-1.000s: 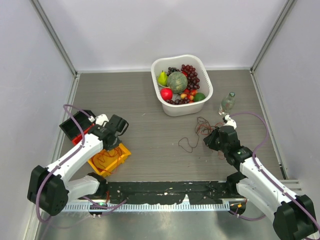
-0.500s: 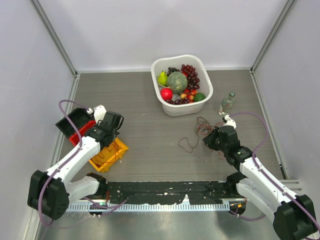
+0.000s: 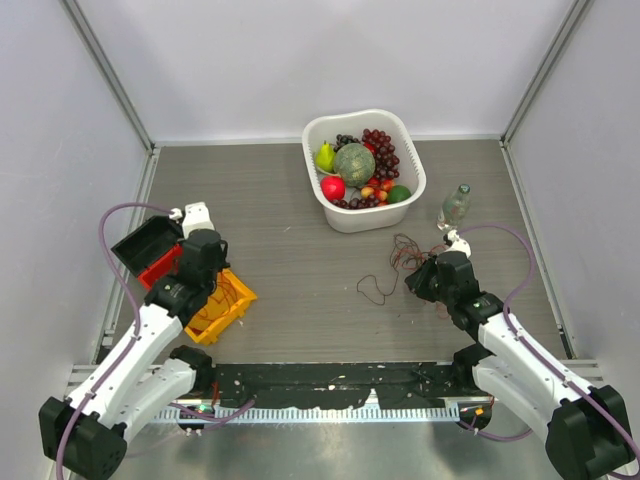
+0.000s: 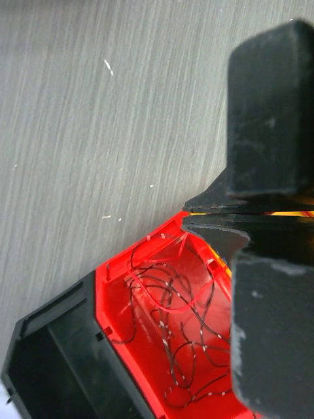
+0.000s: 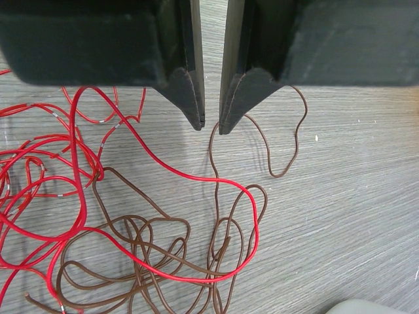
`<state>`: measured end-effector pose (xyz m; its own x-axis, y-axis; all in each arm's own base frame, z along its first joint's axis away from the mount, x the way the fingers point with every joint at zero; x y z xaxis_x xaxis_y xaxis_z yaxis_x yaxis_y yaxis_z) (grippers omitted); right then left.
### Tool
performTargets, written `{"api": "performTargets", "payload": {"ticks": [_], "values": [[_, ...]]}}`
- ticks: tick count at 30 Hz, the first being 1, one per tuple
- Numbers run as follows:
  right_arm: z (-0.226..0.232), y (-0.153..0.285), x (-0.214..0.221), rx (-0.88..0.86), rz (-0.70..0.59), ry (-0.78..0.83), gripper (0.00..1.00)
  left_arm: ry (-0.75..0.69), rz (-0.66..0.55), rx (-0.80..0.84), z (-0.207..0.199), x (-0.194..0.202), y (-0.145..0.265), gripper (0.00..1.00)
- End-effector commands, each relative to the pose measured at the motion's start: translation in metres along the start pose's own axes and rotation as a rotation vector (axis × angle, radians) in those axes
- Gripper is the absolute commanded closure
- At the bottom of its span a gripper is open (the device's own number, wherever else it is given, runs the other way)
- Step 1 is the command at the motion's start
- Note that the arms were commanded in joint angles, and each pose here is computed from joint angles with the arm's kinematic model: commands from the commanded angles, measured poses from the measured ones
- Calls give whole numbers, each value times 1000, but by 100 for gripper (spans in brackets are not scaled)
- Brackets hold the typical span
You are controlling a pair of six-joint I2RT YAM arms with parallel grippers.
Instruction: Untangle the cables
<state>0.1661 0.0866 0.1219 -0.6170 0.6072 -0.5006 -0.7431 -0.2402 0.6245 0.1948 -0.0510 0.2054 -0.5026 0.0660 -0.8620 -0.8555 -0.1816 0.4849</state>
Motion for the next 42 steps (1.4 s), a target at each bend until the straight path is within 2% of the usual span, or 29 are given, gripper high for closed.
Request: {"api": "performTargets", "payload": {"ticks": [1, 5, 10, 15, 20, 23, 27, 29, 31, 33, 34, 35, 39, 42], "values": [[5, 0, -4, -42, -29, 7, 80, -49, -140, -89, 11, -22, -1, 100], [5, 0, -5, -44, -36, 6, 80, -49, -174, -91, 8, -28, -7, 100], [5, 0, -5, -44, -29, 7, 80, -26, -127, -56, 3, -10, -12, 100], [5, 0, -4, -47, -32, 6, 80, 120, -21, -50, 9, 7, 11, 100], [3, -6, -3, -32, -21, 9, 80, 218, 172, -49, 13, 29, 33, 100], [0, -10, 1, -19, -1, 12, 80, 298, 252, -112, 13, 42, 35, 100], [-1, -12, 3, -14, 12, 10, 80, 336, 288, -132, 6, 52, 24, 99], [-1, -11, 3, -18, 10, 8, 80, 334, 287, -162, 7, 50, 21, 81], [0, -8, 1, -31, -3, 4, 80, 318, 281, -186, 9, 44, 21, 49], [1, -7, 1, -41, -9, 3, 80, 292, 259, -188, 11, 32, 24, 26], [1, -7, 1, -41, -10, 2, 80, 273, 239, -187, 13, 25, 26, 14], [1, -7, 1, -38, -8, 2, 80, 254, 218, -189, 15, 19, 28, 8], [1, -9, 1, -30, 0, 6, 80, 131, 109, -211, 26, -5, 31, 5], [1, -9, 1, -26, 1, 9, 80, 39, 79, -222, 30, -14, 20, 8]]}}
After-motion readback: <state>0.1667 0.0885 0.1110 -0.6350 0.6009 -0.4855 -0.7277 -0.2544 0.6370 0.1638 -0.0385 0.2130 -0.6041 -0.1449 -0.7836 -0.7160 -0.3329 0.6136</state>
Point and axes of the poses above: each gripper's point midway between its finger pads, its own y axis back along the fingers, its own z axis along the line the jaws close on, x = y × z, the point moved 9 cm from there along y, back along the fingers, and after that the axes turned 13 degrees about -y, right-handed, at the moved point
